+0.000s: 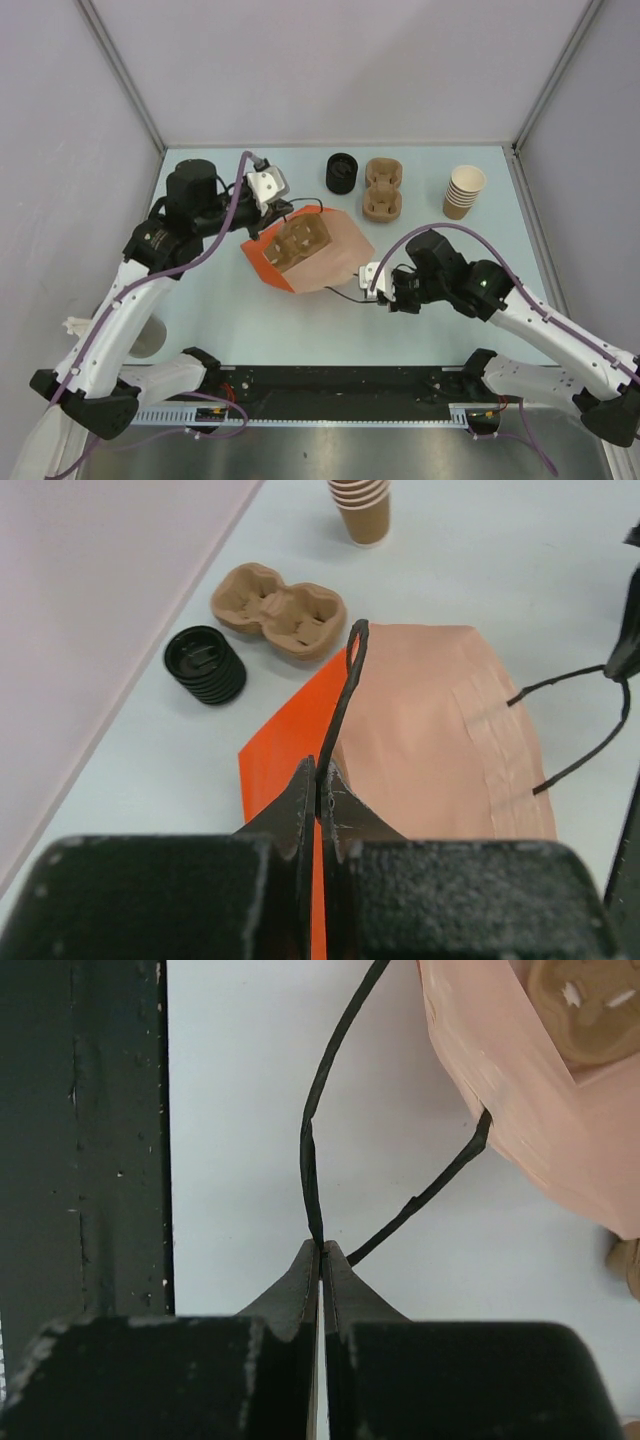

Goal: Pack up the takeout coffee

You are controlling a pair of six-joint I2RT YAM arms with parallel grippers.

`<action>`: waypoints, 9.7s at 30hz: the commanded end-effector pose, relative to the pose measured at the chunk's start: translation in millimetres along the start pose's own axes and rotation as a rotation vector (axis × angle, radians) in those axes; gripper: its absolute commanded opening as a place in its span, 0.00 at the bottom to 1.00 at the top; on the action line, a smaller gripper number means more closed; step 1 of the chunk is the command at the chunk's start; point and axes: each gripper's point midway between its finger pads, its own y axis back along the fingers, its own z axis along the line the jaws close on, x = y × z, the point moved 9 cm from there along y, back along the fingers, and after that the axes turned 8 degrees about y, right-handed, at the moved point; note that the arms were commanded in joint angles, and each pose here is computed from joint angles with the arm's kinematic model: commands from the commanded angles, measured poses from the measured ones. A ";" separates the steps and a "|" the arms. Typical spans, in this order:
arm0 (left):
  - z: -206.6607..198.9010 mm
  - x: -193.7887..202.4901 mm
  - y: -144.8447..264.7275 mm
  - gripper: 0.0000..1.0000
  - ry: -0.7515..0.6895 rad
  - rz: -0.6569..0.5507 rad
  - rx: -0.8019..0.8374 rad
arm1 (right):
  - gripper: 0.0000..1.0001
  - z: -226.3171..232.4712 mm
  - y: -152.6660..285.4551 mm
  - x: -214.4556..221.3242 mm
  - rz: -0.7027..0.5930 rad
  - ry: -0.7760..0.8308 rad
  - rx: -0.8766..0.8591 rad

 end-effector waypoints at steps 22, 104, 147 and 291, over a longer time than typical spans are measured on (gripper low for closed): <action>-47.5 53.7 -15.5 0.01 -0.074 0.098 0.278 | 0.00 35.4 -18.9 19.7 0.054 0.067 -0.017; 46.1 17.9 -12.1 0.01 0.214 -0.100 -0.239 | 0.00 -120.8 34.9 -118.0 -0.201 -0.040 0.660; 77.0 11.3 -12.4 0.00 0.179 -0.063 -0.448 | 0.98 -126.9 70.8 -82.5 -0.250 -0.132 0.739; 56.4 166.9 -34.4 0.99 0.292 0.149 -0.143 | 0.85 -195.5 105.8 107.8 0.101 -0.690 1.333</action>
